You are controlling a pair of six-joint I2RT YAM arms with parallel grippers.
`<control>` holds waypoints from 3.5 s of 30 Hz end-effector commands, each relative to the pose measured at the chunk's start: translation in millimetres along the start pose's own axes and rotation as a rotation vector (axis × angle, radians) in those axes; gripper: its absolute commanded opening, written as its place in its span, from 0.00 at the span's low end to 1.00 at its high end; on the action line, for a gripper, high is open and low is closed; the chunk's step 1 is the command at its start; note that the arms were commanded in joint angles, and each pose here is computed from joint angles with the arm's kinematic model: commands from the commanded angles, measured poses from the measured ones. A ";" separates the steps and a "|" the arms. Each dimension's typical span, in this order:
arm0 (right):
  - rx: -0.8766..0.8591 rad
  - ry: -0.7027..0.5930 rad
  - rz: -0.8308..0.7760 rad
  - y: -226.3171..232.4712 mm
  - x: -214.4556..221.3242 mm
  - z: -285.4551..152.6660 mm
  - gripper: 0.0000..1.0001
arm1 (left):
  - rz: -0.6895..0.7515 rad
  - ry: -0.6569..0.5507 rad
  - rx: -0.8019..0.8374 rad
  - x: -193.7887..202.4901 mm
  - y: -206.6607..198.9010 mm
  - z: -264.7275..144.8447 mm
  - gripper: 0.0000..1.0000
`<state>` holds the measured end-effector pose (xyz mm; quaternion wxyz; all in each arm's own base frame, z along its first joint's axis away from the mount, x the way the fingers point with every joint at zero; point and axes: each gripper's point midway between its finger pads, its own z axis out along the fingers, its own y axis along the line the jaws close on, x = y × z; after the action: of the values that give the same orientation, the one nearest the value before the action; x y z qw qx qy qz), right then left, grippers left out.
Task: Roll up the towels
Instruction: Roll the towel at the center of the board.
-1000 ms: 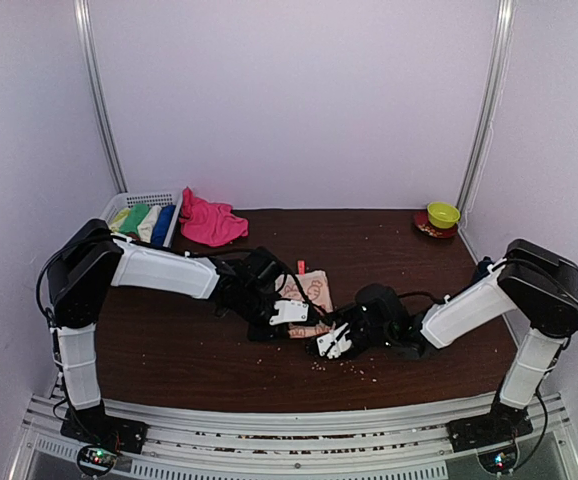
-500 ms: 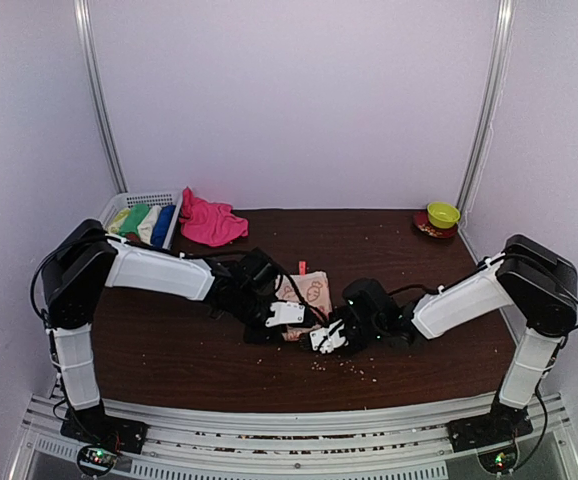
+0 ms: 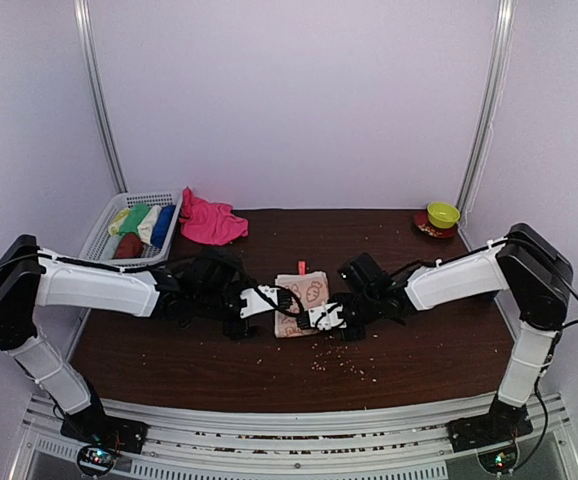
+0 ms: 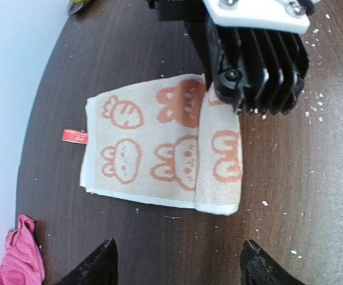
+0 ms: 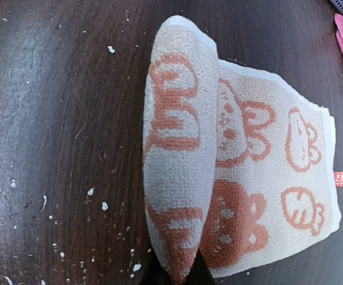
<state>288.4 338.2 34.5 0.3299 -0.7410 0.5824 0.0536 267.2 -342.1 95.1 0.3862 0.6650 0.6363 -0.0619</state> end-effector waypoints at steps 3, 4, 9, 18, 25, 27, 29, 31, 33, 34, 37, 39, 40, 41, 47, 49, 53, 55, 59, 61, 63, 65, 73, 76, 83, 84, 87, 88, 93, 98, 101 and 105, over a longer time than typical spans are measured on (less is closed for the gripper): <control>-0.208 0.027 0.175 16.2 7.0 5.2 0.00 | 0.015 -0.099 -0.212 -11.6 29.8 -13.9 0.71; -0.229 0.038 0.202 15.4 8.7 7.1 0.00 | 0.028 -0.105 -0.223 -11.5 28.4 -14.4 0.71; -0.359 0.060 0.326 13.9 15.4 11.0 0.00 | 0.105 -0.115 -0.257 -9.7 15.9 -15.2 0.66; -0.574 0.067 0.591 11.8 26.8 13.3 0.00 | 0.222 -0.101 -0.346 -11.4 3.0 -10.5 0.57; -0.716 0.089 0.767 14.5 36.3 15.1 0.00 | 0.337 -0.023 -0.355 -5.7 -10.2 20.4 0.51; -0.740 0.099 0.805 15.2 40.5 17.2 0.00 | 0.355 -0.017 -0.348 -4.7 -12.8 26.0 0.50; -0.758 0.107 0.830 15.0 42.6 18.3 0.00 | 0.364 -0.012 -0.353 -3.5 -12.9 30.2 0.50; -0.773 0.115 0.835 16.3 42.8 18.8 0.00 | 0.371 -0.016 -0.376 -4.1 -10.3 31.8 0.50; -0.785 0.116 0.840 17.1 42.3 19.6 0.00 | 0.379 -0.033 -0.403 -7.0 -7.4 32.7 0.51; -0.793 0.118 0.845 17.6 42.2 19.9 0.00 | 0.386 -0.037 -0.408 -8.1 -7.2 34.0 0.51; -0.817 0.119 0.849 18.8 40.7 19.0 0.00 | 0.406 -0.035 -0.405 -9.4 -7.6 41.9 0.51; -0.827 0.118 0.849 19.3 39.8 18.0 0.00 | 0.418 -0.023 -0.398 -7.8 -8.1 49.2 0.51; -0.830 0.117 0.849 19.6 39.5 17.5 0.00 | 0.422 -0.015 -0.392 -6.6 -8.5 52.9 0.50; -0.832 0.117 0.850 19.5 38.9 16.7 0.00 | 0.422 -0.007 -0.389 -5.1 -8.0 56.1 0.49; -0.871 0.113 0.844 22.9 35.6 10.8 0.00 | 0.427 0.039 -0.375 6.7 -9.1 71.0 0.45; -0.893 0.109 0.845 24.9 34.5 9.2 0.00 | 0.431 0.054 -0.374 11.2 -10.9 74.8 0.44; -0.927 0.103 0.832 29.5 33.3 7.8 0.00 | 0.435 0.067 -0.392 17.3 -11.0 78.4 0.39; -0.936 0.105 0.836 31.1 33.8 7.8 0.00 | 0.435 0.075 -0.412 18.4 -8.1 79.7 0.38; -0.948 0.110 0.839 33.2 34.5 8.2 0.00 | 0.446 0.081 -0.454 21.1 -4.3 82.8 0.35; -0.947 0.111 0.839 32.9 34.6 8.2 0.00 | 0.457 0.085 -0.457 23.3 -5.6 86.4 0.33; -0.947 0.111 0.839 32.7 34.3 7.7 0.00 | 0.467 0.092 -0.454 25.2 -7.0 91.1 0.30; -0.946 0.110 0.836 32.4 33.9 7.9 0.00 | 0.473 0.095 -0.445 26.8 -9.2 94.8 0.23; -0.915 0.116 0.826 23.3 35.3 3.5 0.07 | 0.466 0.096 -0.372 26.7 -20.4 97.7 0.00; -0.853 0.099 0.793 7.6 32.7 -7.2 0.16 | 0.438 0.110 -0.320 25.2 -27.4 95.3 0.00; -0.626 0.101 0.680 -27.1 34.7 -36.8 0.38 | 0.299 0.161 -0.156 20.6 -47.1 88.1 0.00; -0.587 0.111 0.661 -31.2 36.9 -40.0 0.39 | 0.278 0.174 -0.137 21.1 -49.1 87.7 0.00; -0.461 0.127 0.603 -43.6 42.2 -51.7 0.43 | 0.217 0.217 -0.095 22.0 -54.2 87.2 0.00; -0.412 0.132 0.582 -47.8 45.1 -55.1 0.44 | 0.195 0.229 -0.078 22.2 -55.5 87.4 0.00; -0.178 0.100 0.443 -54.3 58.4 -72.1 0.55 | 0.106 0.276 0.003 20.9 -63.9 88.4 0.00; 0.031 0.043 0.190 -40.0 69.7 -90.7 0.65 | 0.041 0.272 0.092 6.4 -71.5 87.5 0.00; 0.144 -0.022 -0.040 -24.3 67.3 -103.0 0.81 | 0.010 0.247 0.154 -5.1 -77.5 86.1 0.00; 0.256 -0.113 -0.275 2.9 56.4 -116.9 0.96 | -0.026 0.252 0.191 -10.8 -76.4 85.8 0.00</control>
<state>261.6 213.5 65.1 0.3314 -0.7205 0.6059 0.0624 256.2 -415.8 30.1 0.3123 0.6855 0.6577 -0.0001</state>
